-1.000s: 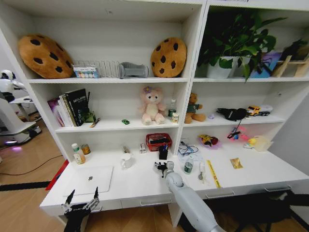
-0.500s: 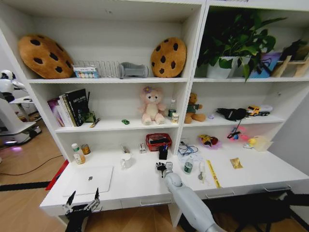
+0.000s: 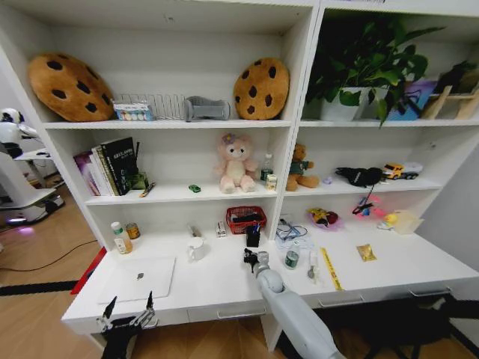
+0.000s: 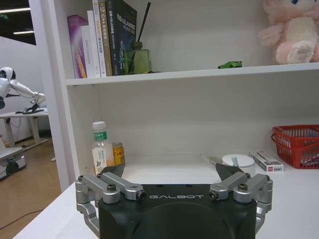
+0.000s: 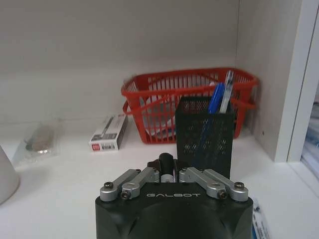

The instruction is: Organize the objects on the table.

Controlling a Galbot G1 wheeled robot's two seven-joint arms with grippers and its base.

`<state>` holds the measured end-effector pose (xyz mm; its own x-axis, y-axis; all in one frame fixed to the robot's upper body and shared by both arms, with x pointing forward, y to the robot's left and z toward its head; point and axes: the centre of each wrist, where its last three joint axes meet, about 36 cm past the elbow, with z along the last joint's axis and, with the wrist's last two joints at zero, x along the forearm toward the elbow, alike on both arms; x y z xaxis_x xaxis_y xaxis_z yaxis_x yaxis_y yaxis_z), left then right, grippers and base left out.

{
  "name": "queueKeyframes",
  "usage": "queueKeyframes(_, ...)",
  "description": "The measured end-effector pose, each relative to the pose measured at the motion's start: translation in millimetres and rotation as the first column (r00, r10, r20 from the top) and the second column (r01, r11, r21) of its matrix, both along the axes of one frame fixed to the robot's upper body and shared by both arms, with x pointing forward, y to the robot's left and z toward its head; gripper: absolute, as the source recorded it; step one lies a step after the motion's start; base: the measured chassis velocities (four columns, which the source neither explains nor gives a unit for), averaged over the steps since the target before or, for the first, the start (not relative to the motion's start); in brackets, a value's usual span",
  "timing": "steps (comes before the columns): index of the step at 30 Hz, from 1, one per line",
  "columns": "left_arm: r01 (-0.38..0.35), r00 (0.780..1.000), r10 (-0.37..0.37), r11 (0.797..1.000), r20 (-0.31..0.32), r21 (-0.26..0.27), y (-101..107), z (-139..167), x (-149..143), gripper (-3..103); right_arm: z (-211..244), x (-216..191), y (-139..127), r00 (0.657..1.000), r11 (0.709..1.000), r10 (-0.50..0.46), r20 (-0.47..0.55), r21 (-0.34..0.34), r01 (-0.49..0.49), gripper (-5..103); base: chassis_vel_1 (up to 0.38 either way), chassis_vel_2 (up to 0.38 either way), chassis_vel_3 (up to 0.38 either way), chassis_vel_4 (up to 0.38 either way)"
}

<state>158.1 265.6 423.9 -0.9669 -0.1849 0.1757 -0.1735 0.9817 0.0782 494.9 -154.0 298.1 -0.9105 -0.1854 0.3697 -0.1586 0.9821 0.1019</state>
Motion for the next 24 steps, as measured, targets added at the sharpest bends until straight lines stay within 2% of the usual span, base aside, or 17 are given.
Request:
queueKeyframes(1, 0.0, 1.0, 0.0, 1.0, 0.0, 0.0, 0, 0, 0, 100, 0, 0, 0, 1.0, 1.0, 0.0, 0.0, 0.0, 0.0, 13, 0.0, 0.0, 0.0, 0.0)
queueKeyframes(4, 0.001, 1.0, -0.001, 1.0, -0.001, -0.003, -1, 0, 0, 100, 7, -4, -11, 0.992, 1.0, 0.02, 0.124, -0.015, -0.018, 13, 0.0, 0.0, 0.0, 0.0)
queueKeyframes(6, 0.001, 1.0, -0.001, 1.0, -0.001, -0.002, -1, 0, 0, 100, 8, -3, -14, 0.987, 0.999, 0.026, 0.157, -0.027, -0.022, 13, 0.0, 0.0, 0.0, 0.0)
queueKeyframes(8, 0.004, 1.0, -0.004, 1.0, -0.002, -0.003, -2, -1, 0, 100, 12, 3, -26, 0.96, 0.996, 0.047, 0.276, -0.08, -0.026, 13, 0.0, 0.0, 0.0, 0.0)
queueKeyframes(11, 0.004, 1.0, -0.004, 1.0, -0.002, -0.004, -3, -1, 0, 100, 15, 10, -32, 0.943, 0.995, 0.052, 0.33, -0.099, -0.021, 13, 0.0, 0.0, 0.0, 0.0)
queueKeyframes(15, 0.007, 1.0, -0.007, 1.0, -0.005, -0.005, -4, -1, -1, 100, 24, 40, -45, 0.895, 0.993, 0.065, 0.44, -0.114, -0.017, 13, 0.0, 0.0, 0.0, 0.0)
queueKeyframes(19, 0.005, 1.0, -0.005, 1.0, -0.004, -0.004, -3, 0, -1, 100, 27, 66, -47, 0.877, 0.992, 0.087, 0.473, -0.126, -0.031, 13, 0.0, 0.0, 0.0, 0.0)
queueKeyframes(24, 0.002, 1.0, -0.002, 1.0, -0.003, -0.002, -1, 1, -1, 100, 17, 83, -48, 0.881, 0.989, 0.095, 0.463, -0.146, -0.03, 13, 0.0, 0.0, 0.0, 0.0)
